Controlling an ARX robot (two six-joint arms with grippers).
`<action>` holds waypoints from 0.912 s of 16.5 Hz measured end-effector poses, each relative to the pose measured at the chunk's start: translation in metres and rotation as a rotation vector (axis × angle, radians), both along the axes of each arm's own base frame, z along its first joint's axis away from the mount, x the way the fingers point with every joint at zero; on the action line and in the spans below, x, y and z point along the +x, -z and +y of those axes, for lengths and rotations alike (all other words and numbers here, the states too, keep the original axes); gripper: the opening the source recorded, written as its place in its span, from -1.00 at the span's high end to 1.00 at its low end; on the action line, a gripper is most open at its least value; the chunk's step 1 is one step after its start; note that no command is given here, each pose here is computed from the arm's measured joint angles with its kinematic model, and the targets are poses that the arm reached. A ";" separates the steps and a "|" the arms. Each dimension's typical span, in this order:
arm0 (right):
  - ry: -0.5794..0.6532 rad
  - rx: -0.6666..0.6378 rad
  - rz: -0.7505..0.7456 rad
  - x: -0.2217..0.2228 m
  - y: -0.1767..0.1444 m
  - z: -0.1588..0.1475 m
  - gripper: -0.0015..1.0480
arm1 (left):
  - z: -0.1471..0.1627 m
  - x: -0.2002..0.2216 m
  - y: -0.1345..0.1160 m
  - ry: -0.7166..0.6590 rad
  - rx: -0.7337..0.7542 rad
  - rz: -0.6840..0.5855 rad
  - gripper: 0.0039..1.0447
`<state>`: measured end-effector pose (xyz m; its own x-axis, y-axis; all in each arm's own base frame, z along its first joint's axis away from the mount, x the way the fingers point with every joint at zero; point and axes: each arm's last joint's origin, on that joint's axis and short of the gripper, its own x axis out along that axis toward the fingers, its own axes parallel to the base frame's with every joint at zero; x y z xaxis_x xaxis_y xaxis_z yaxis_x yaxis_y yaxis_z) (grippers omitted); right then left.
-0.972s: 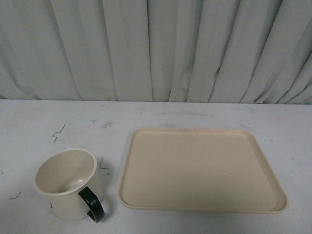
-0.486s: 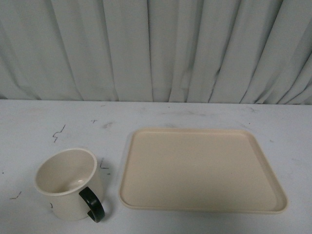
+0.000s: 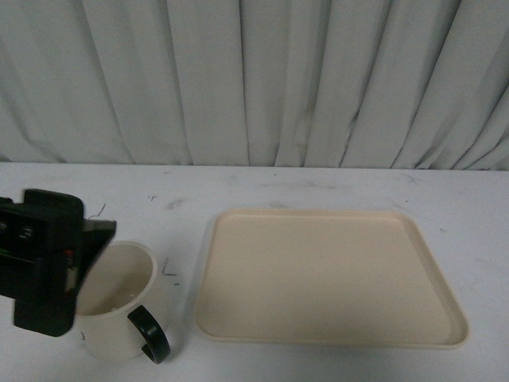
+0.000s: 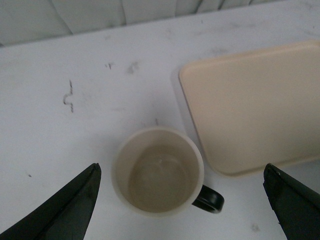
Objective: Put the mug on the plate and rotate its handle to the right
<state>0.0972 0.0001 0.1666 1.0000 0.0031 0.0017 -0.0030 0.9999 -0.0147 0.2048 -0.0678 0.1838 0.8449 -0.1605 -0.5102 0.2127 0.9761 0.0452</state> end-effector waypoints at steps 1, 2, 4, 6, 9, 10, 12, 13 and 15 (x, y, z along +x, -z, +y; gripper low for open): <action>0.000 0.000 0.000 0.000 0.000 0.000 -0.87 | -0.003 0.010 0.006 -0.009 0.000 0.049 -0.88; 0.000 0.000 0.000 0.000 0.000 0.000 -0.87 | -0.004 0.021 0.012 -0.024 -0.009 0.095 -0.88; 0.000 0.000 0.000 0.000 0.000 0.000 -0.87 | 0.003 0.040 0.028 -0.096 -0.016 0.169 -0.88; 0.000 0.000 0.000 0.000 0.000 0.000 -0.87 | 0.015 0.050 0.038 -0.171 -0.009 0.208 -0.88; 0.000 0.000 0.000 0.000 0.000 0.000 -0.87 | 0.038 0.059 0.054 -0.259 -0.039 0.259 -0.88; 0.000 0.000 0.000 0.000 0.000 0.000 -0.87 | 0.044 0.061 0.058 -0.275 -0.048 0.276 -0.88; 0.000 0.000 0.000 0.000 0.000 0.000 -0.87 | 0.046 0.063 0.066 -0.287 -0.077 0.302 -0.88; 0.000 0.000 0.000 0.000 0.000 0.000 -0.87 | 0.043 0.065 0.068 -0.281 -0.083 0.300 -0.88; 0.000 0.000 0.000 0.000 0.000 0.000 -0.87 | 0.036 0.067 0.073 -0.289 -0.072 0.303 -0.84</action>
<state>0.0972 0.0001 0.1666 1.0000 0.0031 0.0021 -0.0030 0.9999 -0.0147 0.2717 -0.0314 0.1111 0.6741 0.0167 -0.7384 -0.0766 0.9959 -0.0473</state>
